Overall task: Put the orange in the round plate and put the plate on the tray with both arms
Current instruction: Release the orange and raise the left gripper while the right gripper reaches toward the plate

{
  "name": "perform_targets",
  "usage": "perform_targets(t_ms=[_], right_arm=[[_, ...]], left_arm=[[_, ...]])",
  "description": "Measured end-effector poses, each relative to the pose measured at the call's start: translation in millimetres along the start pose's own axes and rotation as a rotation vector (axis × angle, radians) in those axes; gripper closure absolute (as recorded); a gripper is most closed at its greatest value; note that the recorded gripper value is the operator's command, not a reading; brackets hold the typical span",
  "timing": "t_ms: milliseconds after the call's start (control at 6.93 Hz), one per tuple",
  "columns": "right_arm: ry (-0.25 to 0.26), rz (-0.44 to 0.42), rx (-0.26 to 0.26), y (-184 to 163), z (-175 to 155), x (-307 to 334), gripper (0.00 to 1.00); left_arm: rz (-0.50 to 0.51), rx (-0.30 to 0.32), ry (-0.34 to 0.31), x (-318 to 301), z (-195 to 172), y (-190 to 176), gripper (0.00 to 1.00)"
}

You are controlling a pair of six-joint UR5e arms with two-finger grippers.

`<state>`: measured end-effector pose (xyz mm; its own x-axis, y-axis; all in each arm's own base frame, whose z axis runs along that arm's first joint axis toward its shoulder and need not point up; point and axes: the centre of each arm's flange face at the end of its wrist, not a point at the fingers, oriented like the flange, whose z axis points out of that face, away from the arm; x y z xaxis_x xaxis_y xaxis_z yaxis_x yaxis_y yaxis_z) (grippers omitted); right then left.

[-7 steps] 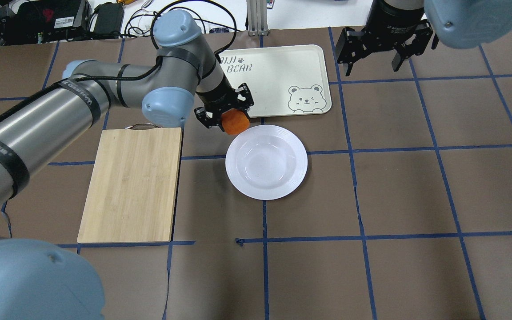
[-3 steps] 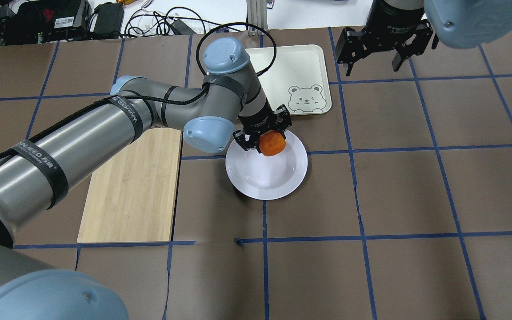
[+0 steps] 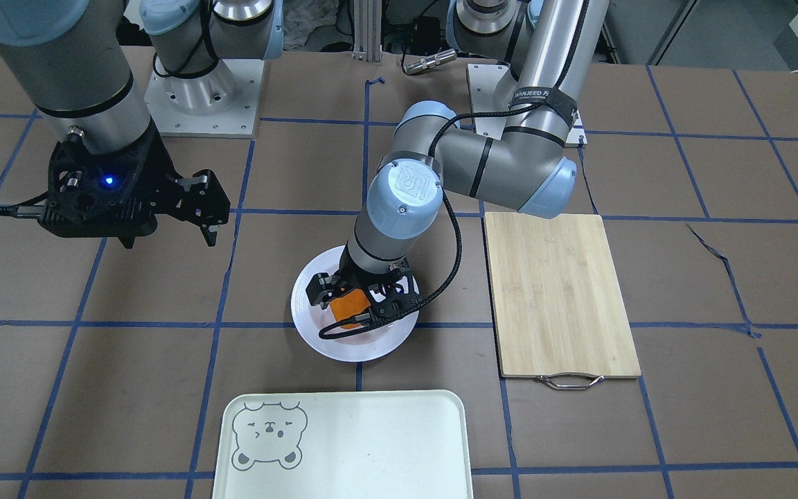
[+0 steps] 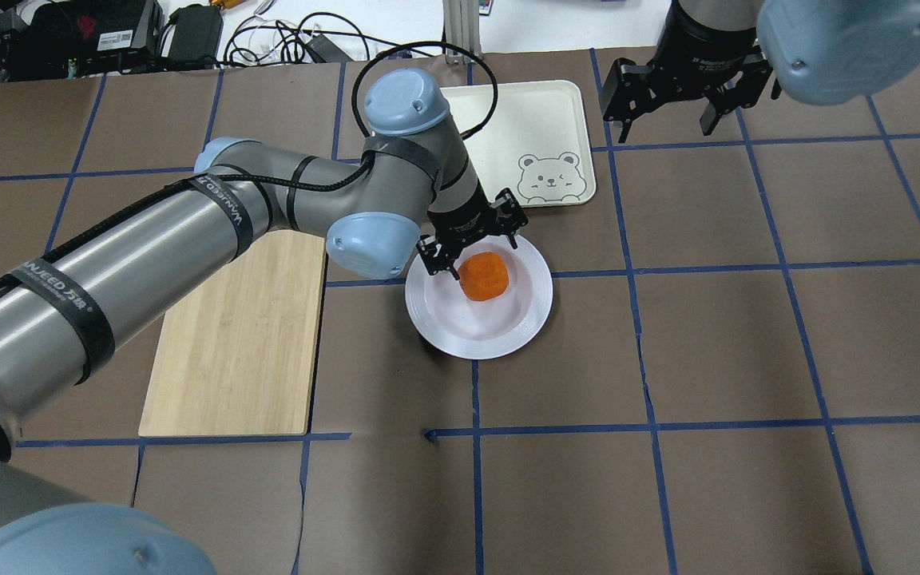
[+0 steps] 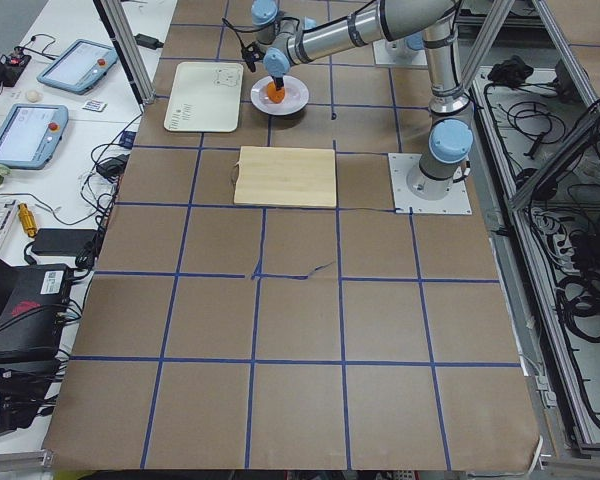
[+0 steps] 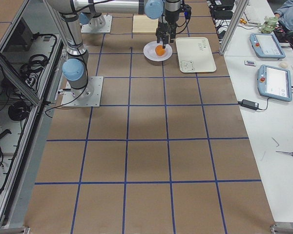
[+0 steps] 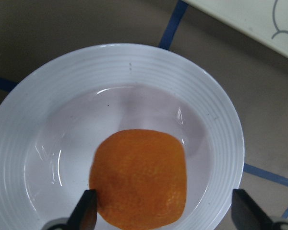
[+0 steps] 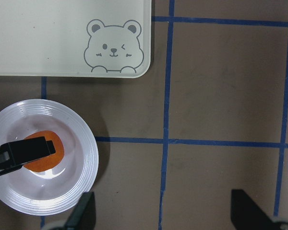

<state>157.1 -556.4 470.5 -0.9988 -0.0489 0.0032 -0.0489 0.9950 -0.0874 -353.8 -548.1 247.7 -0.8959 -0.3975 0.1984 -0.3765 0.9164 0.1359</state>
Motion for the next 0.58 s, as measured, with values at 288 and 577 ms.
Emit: perform_targets(t_ms=[288, 577], right_arm=[[-0.089, 0.017, -0.009, -1, 20, 0, 0.00], [-0.192, 0.034, 0.007, 5, 85, -4, 0.00]], left_arm=[[0.067, 0.053, -0.061, -26, -28, -29, 0.00], [0.150, 0.106, -0.155, -85, -74, -82, 0.00]])
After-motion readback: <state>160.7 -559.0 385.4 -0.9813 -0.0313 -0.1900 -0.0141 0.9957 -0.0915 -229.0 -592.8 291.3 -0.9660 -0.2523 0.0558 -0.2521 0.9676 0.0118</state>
